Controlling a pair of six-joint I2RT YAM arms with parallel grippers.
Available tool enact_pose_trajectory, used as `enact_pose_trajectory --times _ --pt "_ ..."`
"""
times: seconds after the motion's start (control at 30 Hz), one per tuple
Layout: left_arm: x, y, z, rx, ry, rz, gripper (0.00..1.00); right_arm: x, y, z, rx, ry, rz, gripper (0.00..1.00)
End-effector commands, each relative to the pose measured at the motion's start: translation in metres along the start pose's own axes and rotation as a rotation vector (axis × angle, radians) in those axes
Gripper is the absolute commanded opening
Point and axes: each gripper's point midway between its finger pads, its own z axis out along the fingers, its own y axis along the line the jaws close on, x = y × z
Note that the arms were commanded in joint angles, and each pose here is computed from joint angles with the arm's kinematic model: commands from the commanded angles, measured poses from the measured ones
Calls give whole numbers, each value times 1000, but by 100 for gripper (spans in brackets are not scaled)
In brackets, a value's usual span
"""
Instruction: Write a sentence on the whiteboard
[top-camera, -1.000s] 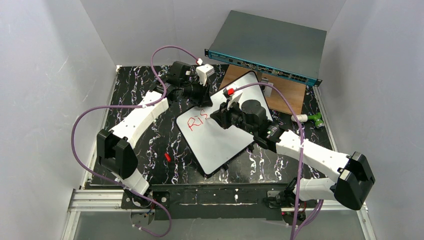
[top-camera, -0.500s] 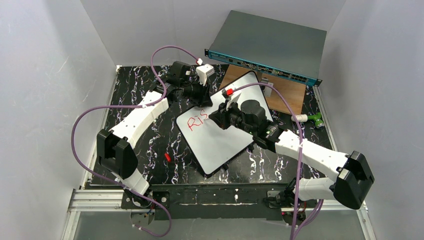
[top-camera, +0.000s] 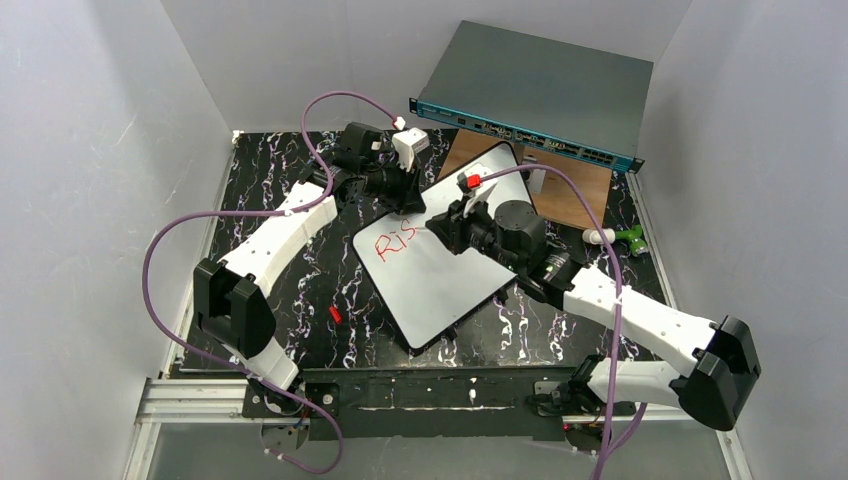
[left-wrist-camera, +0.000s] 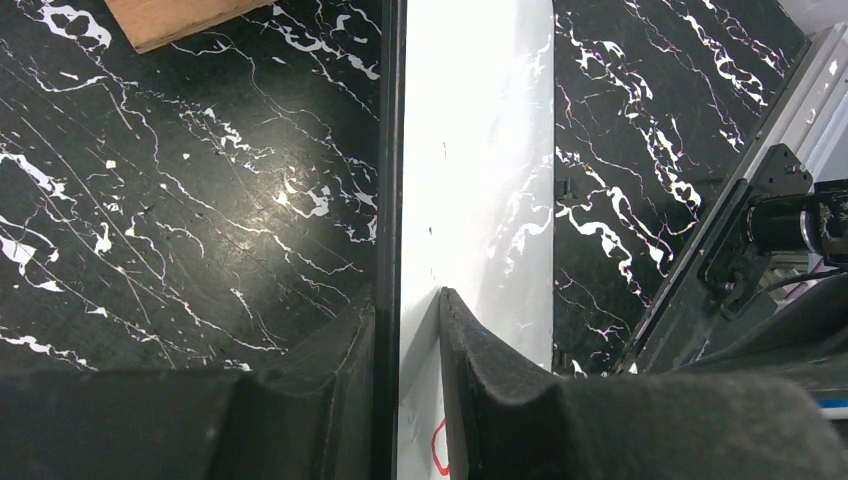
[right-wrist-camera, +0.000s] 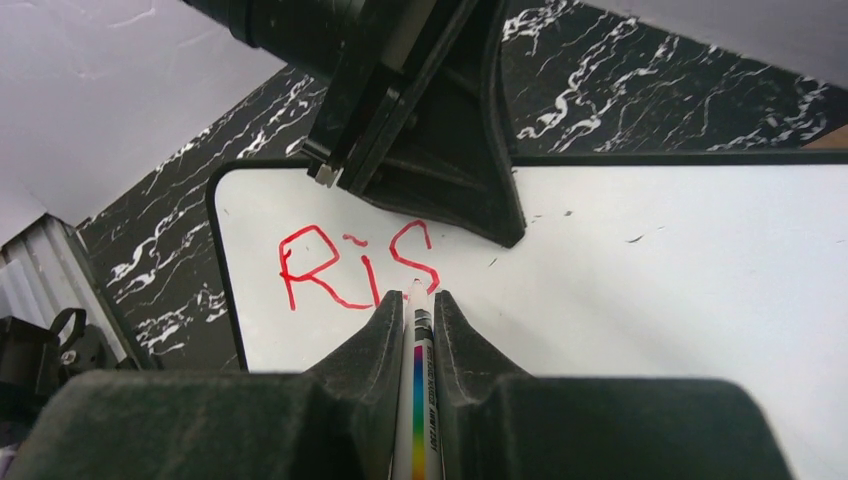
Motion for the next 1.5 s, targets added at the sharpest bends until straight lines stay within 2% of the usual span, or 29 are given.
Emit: enact_pose_trajectory --times 0.0,0.23,0.7,1.1,1.33,1.47 --pt "10 -10 -5 14 47 44 0 -39 -7 -6 53 -107 -33 1" --pt "8 -12 -5 21 40 38 0 -31 -20 3 98 -87 -31 1" --pt "7 -13 -4 28 36 34 0 -30 -19 18 79 -73 -25 1" --pt "7 -14 -6 27 34 35 0 -19 -44 13 189 -33 -39 1" --pt "7 -14 -6 28 31 37 0 -26 -52 12 229 -46 -46 1" --pt "6 -15 -6 31 31 35 0 -33 -46 13 197 -68 -46 1"
